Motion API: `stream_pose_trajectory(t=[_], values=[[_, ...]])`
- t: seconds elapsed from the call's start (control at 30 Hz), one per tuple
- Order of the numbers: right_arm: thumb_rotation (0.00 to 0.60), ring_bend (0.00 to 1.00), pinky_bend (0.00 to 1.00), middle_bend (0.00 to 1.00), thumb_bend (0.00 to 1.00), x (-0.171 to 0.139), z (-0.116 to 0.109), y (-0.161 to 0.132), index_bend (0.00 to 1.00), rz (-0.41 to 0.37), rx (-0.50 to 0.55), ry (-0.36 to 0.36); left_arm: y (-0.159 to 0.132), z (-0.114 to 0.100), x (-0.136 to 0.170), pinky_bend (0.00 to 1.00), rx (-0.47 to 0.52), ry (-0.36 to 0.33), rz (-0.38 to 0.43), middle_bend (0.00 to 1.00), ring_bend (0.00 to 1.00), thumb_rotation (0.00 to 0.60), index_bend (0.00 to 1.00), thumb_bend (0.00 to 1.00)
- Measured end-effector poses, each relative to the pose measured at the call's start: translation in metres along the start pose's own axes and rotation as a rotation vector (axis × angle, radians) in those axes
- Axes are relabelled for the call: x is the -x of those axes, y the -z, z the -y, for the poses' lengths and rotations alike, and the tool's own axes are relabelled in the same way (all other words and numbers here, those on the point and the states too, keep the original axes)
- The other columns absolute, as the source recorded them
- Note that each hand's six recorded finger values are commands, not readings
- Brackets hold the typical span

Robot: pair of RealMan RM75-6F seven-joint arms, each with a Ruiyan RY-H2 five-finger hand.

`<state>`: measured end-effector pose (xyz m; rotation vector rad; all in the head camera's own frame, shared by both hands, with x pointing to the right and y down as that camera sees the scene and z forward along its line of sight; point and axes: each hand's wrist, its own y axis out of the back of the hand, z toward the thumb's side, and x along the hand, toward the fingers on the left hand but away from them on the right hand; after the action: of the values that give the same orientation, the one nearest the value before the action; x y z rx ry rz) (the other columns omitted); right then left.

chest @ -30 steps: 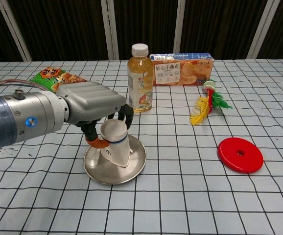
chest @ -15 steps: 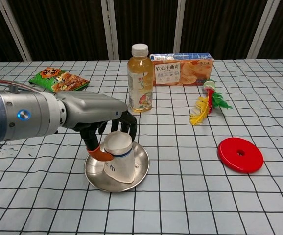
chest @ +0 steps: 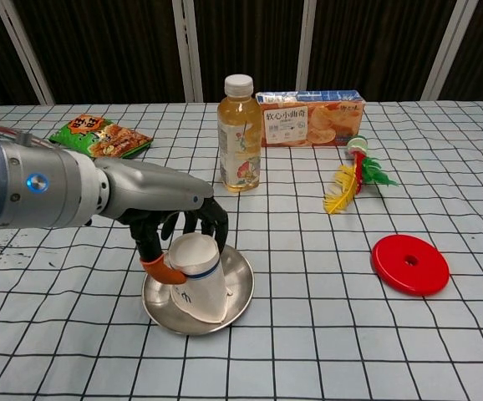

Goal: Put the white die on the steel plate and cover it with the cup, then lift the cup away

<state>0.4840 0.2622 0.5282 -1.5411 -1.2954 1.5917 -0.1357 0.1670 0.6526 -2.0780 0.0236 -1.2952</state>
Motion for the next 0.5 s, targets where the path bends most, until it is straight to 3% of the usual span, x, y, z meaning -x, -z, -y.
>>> stream_pose_trajectory(t=[0.3,0.5], values=[[0.6,0.13,0.0,0.14,0.06,0.0,0.001,-0.001,0.17,-0.002,-0.001,-0.005,0.006,-0.013,-0.004,0.4,-0.108,-0.108,-0.043,0.4,0.35,0.6,0.47,0.48],[0.6,0.13,0.0,0.14,0.06,0.0,0.001,0.0,0.17,0.002,0.0,-0.005,0.005,-0.01,-0.012,0.4,-0.17,-0.168,-0.059,0.4,0.35,0.6,0.47,0.48]])
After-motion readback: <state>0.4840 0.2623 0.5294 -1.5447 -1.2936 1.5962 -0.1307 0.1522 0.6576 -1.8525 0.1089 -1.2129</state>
